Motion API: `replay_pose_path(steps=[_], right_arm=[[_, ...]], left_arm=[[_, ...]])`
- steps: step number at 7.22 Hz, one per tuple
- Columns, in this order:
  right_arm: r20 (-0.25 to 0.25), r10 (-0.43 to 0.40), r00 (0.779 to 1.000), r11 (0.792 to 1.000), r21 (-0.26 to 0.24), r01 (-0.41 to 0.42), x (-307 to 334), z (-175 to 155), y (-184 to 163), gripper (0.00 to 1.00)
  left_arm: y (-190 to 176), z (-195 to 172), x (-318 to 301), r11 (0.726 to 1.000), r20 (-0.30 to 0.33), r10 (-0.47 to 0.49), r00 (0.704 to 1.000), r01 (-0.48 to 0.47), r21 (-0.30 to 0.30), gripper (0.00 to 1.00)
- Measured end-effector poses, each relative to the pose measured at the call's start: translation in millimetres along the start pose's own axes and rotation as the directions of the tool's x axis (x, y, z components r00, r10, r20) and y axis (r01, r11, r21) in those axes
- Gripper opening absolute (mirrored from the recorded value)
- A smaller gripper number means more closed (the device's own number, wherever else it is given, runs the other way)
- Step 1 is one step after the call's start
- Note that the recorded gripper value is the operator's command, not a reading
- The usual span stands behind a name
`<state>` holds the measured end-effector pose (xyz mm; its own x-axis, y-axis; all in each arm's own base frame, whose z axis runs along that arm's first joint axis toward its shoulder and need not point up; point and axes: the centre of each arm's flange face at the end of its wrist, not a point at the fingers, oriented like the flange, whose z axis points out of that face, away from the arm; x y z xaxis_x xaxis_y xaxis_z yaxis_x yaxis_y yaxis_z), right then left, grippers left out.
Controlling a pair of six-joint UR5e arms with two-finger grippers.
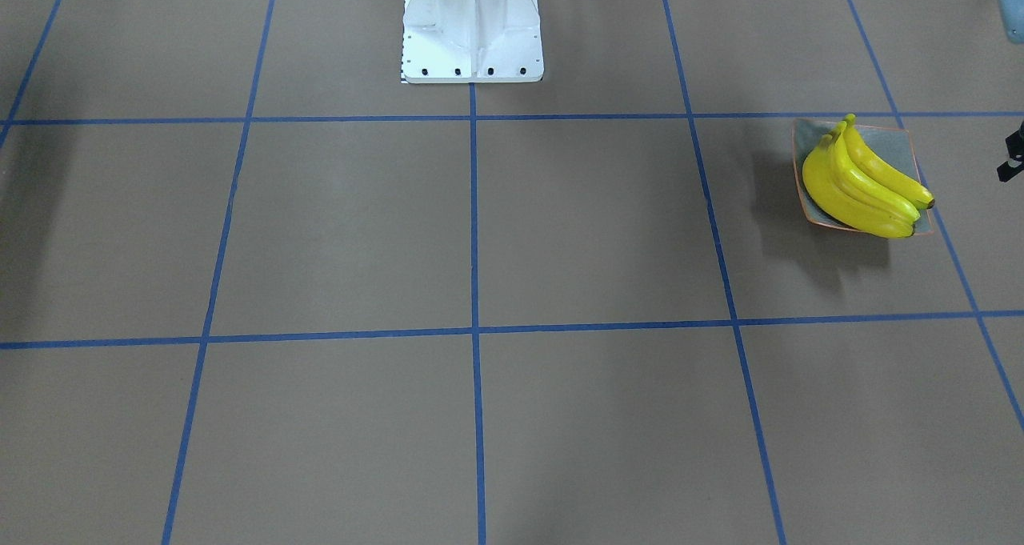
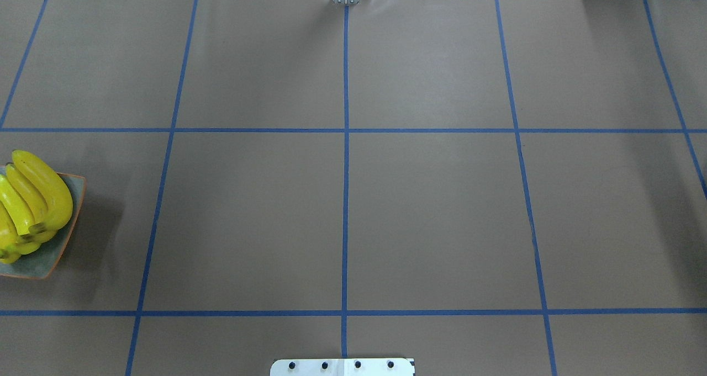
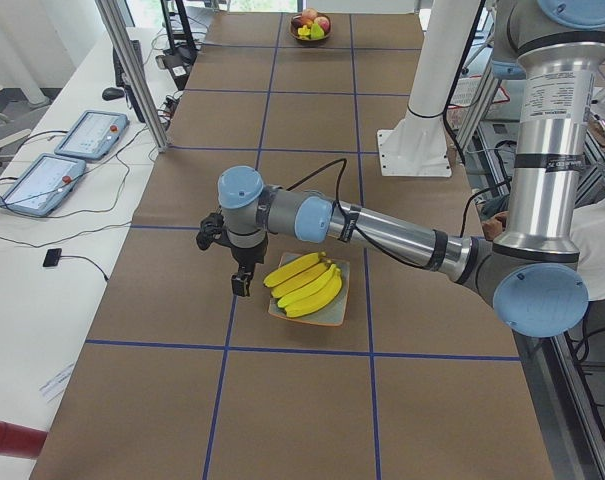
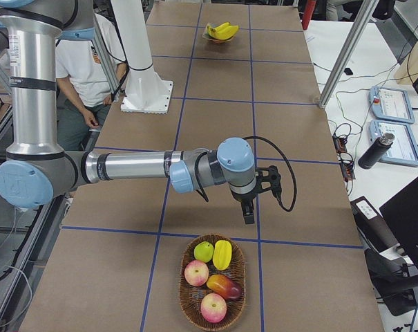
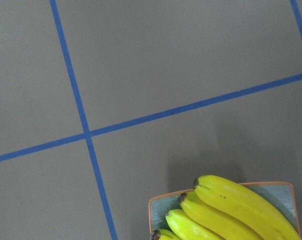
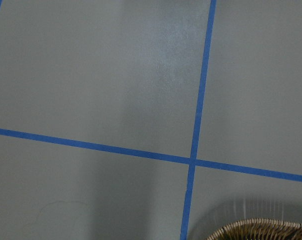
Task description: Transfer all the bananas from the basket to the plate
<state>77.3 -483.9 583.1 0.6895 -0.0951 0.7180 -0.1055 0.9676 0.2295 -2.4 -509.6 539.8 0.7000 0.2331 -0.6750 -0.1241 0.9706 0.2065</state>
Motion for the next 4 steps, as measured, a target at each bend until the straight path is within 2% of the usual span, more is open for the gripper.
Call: replay_pose_path(steps=[2, 4], right_arm=[[-0.001, -0.011, 1.000, 1.000, -0.009, 0.011, -0.5, -2.9, -3.4, 1.00], [-0.006, -0.020, 1.000, 0.998, -0.061, 0.020, -11.8, 7.1, -8.6, 1.00]], left_arm=[[1.2, 4.3, -13.4, 0.999, -0.015, -0.037, 0.999, 0.037, -0.007, 1.00], [1.5, 6.1, -20.2, 0.997, -0.017, -0.071, 0.997, 0.070, -0.015, 1.00]])
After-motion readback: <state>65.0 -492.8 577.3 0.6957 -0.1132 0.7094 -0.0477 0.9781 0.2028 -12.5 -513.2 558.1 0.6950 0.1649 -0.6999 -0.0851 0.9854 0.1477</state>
